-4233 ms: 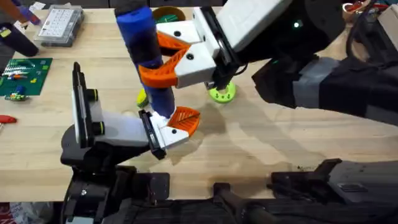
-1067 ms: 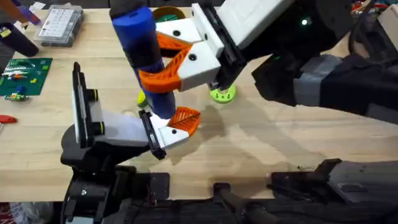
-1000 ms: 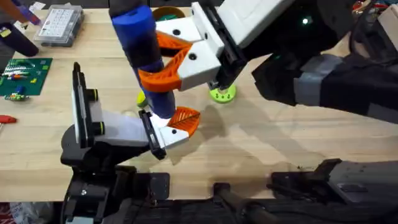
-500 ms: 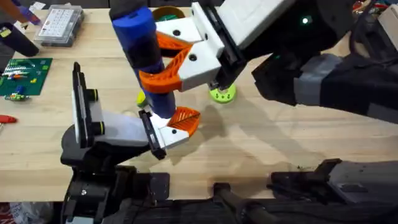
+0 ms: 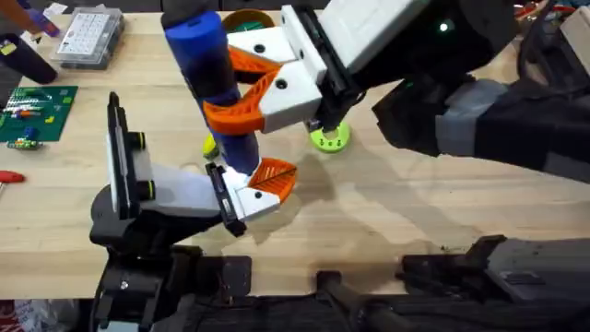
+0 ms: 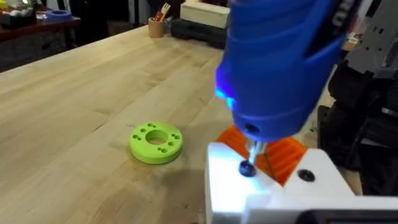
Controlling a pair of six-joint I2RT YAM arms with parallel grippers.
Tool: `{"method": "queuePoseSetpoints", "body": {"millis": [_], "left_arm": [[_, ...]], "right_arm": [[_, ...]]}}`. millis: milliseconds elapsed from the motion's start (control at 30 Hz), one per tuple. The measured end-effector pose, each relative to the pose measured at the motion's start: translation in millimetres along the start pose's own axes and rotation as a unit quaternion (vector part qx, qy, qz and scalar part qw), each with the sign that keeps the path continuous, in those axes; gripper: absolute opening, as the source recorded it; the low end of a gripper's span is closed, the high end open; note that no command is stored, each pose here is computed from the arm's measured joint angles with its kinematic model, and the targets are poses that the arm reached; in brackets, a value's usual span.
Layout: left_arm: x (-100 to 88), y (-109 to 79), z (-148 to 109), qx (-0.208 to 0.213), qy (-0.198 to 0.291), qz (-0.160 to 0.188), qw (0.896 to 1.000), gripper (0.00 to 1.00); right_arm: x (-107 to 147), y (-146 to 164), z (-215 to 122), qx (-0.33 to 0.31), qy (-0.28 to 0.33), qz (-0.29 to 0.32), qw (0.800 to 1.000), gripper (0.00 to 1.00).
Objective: Pick up the gripper from the table and insert it into the empty holder that is missing its gripper. Then pick up a screw, insert it into the mounting hole, and use the screwdriver to tighten it. Finally, clean up the table by picking up the vegetable and placing it into the bucket.
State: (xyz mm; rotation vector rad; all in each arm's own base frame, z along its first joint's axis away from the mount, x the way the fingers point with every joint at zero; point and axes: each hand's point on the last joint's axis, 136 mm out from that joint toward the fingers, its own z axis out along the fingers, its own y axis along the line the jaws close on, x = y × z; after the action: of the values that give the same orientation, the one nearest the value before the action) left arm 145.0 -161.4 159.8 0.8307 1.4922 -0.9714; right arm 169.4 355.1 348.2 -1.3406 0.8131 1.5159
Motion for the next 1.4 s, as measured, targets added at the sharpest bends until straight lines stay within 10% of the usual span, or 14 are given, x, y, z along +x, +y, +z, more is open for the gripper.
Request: {"method": "queuePoseSetpoints", "body": {"millis": [1400], "left_arm": [[0.0,0.0,0.0,0.000,0.000,0.000,1.000,0.004]], "right_arm": [[4.7,-4.0,1.1,0.009,0.004,0.012,1.000,0.023]]}}
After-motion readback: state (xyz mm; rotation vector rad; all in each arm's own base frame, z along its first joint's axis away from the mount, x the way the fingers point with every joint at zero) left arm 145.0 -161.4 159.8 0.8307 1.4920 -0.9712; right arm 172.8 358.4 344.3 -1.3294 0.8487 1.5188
